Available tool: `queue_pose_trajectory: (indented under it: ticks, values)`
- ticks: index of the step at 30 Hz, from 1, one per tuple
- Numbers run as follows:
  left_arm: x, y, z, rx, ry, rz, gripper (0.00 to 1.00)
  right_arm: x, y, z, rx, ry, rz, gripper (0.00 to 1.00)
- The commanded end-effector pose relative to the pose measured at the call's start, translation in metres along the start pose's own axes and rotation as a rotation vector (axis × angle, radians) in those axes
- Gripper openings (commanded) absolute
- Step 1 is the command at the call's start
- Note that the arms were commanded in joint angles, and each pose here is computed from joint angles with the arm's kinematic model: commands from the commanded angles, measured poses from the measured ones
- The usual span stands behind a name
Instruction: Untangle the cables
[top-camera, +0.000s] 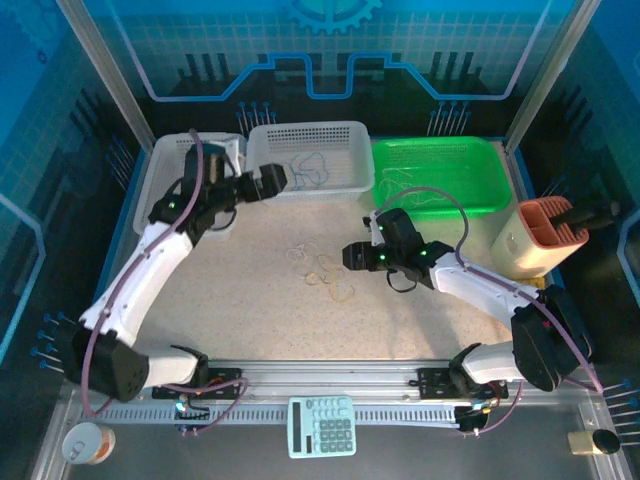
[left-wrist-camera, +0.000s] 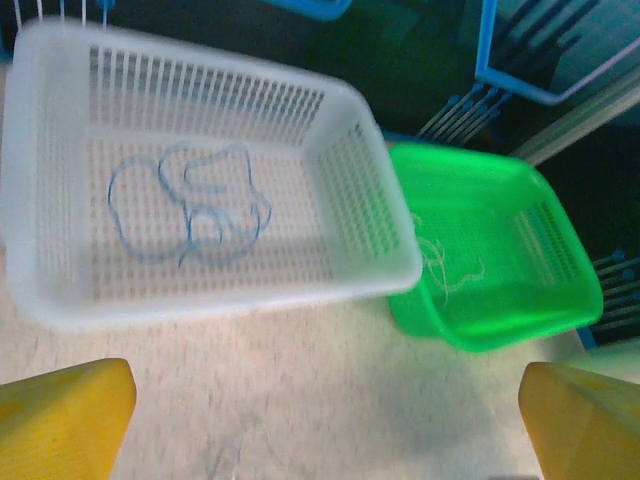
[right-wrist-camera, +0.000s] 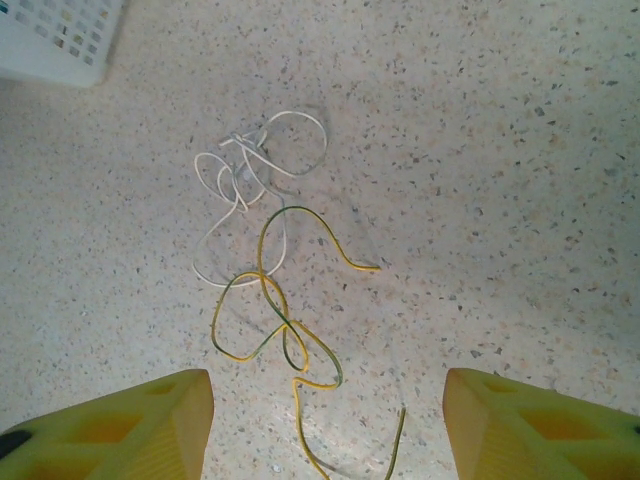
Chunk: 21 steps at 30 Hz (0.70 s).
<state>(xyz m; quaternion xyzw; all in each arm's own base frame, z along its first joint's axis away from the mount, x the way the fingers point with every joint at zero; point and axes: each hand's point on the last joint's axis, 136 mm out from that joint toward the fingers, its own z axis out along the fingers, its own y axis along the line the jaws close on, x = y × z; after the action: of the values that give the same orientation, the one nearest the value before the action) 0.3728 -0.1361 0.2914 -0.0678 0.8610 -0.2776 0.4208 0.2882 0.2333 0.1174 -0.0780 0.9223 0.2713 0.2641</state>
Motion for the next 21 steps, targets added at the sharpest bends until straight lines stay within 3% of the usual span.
queue_pose_trajectory:
  ticks: [1,8,21]
  values:
    - [0.019,-0.002,-0.014,0.062,-0.012,-0.090,0.99,0.006,0.006,0.007,-0.033,0.014,-0.035,0.64]
    - [0.056,0.012,-0.021,0.070,0.041,-0.182,0.99,0.020,0.007,0.027,-0.072,0.089,-0.069,0.64]
    - [0.057,0.005,-0.018,0.112,0.058,-0.227,0.99,0.049,0.008,0.059,-0.136,0.204,-0.076,0.58]
